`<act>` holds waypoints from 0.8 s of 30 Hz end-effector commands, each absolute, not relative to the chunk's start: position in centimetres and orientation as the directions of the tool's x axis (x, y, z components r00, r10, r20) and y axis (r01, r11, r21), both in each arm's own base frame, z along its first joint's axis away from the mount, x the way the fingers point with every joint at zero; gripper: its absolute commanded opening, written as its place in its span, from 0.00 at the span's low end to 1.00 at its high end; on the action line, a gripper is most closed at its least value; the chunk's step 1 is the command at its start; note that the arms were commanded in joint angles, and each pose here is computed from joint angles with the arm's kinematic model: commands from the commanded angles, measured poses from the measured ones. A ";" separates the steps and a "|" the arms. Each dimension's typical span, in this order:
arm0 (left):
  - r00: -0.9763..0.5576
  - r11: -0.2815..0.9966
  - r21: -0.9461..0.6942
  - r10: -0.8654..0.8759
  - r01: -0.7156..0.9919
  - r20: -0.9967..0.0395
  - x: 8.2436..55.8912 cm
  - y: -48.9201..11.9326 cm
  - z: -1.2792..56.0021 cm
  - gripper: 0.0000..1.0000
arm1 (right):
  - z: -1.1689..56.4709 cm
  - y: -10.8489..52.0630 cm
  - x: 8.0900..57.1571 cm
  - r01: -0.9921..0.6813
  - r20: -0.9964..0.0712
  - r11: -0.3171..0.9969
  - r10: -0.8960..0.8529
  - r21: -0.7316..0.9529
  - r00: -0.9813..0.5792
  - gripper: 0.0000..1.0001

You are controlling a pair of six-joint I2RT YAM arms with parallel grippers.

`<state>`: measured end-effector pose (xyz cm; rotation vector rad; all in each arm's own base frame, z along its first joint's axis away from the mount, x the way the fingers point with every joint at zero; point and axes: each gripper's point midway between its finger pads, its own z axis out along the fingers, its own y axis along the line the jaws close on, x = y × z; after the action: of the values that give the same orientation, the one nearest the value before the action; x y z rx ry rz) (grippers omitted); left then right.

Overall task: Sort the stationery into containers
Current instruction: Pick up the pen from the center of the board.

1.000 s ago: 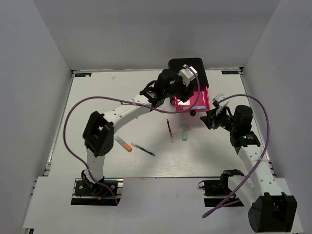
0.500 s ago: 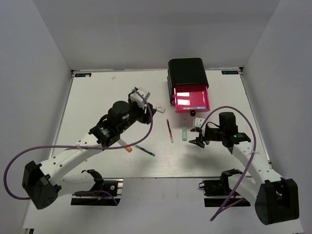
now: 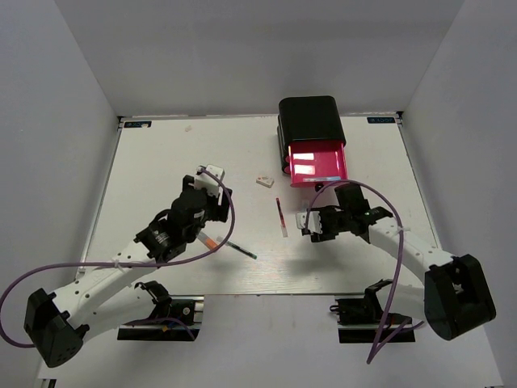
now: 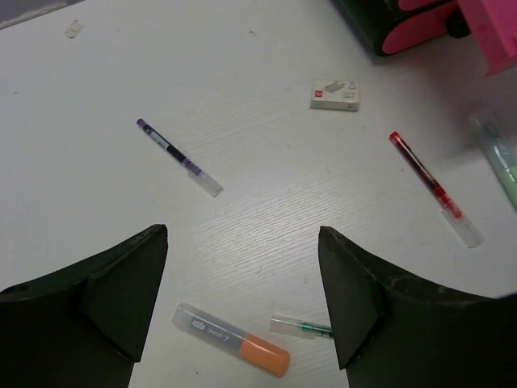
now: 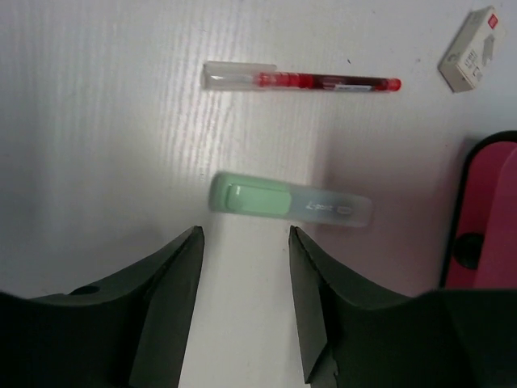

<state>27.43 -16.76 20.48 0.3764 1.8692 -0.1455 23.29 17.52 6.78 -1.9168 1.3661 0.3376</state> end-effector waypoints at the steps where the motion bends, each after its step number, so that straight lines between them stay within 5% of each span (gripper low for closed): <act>1: -0.272 0.955 0.140 0.212 0.260 -0.939 27.2 -14.5 21.4 0.85 | 7.8 17.1 25.7 -0.837 -0.477 -0.214 -0.739 -0.503 0.476 0.52; 5: -0.244 0.958 0.119 0.185 0.259 -0.952 26.3 -13.7 22.0 0.85 | 5.8 15.6 26.4 -0.746 -0.290 -0.406 -0.740 -0.527 0.607 0.44; 9: -0.207 0.967 0.099 0.149 0.233 -0.967 26.0 -12.9 22.9 0.85 | 6.1 16.3 27.6 -0.711 -0.238 -0.442 -0.732 -0.546 0.638 0.44; 24: -0.232 0.959 0.123 0.184 0.256 -0.955 26.1 -13.4 21.9 0.85 | 4.6 18.3 28.6 -0.593 -0.111 -0.537 -0.678 -0.600 0.726 0.65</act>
<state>26.19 -13.48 22.13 0.3165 1.8136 -0.0734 27.80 17.78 4.55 -2.2809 1.0462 -0.1029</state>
